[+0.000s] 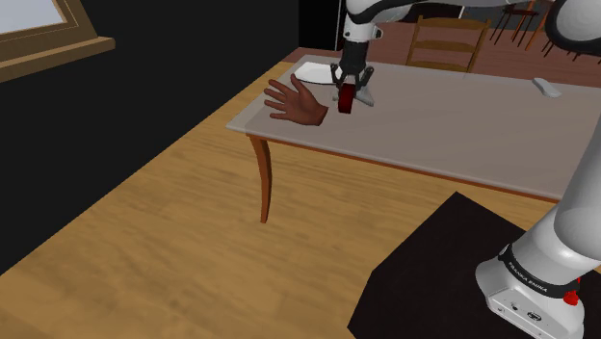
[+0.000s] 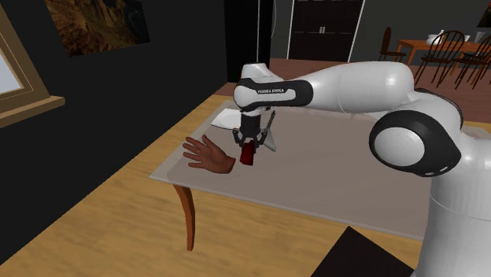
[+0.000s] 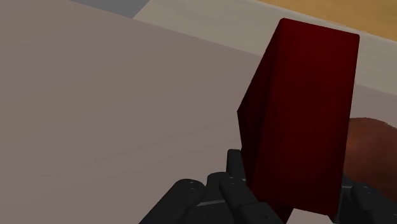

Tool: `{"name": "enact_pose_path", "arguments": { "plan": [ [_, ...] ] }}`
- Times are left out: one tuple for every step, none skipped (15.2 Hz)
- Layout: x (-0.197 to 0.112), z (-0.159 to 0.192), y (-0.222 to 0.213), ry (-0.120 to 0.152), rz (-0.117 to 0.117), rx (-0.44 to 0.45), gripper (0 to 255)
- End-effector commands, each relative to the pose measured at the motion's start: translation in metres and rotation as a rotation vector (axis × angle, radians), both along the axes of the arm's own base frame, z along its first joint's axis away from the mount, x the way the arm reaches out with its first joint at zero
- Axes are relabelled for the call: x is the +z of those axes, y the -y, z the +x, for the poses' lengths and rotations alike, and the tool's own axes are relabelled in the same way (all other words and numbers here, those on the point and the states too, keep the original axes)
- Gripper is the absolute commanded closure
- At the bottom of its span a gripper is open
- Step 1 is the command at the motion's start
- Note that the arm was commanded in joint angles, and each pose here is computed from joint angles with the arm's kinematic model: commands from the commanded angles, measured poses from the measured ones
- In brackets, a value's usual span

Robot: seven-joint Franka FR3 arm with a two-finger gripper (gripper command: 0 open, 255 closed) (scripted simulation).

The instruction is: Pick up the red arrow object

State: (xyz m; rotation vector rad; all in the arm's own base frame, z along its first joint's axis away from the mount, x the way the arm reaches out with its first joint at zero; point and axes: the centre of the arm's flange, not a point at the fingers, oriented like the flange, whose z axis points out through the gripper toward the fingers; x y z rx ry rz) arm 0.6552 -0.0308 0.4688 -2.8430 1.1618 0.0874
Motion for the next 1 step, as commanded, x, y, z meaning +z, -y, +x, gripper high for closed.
{"name": "enact_pose_path", "arguments": {
  "plan": [
    [0.0028,-0.0006,-0.0003,0.0,0.0,0.0,255]
  ]
}}
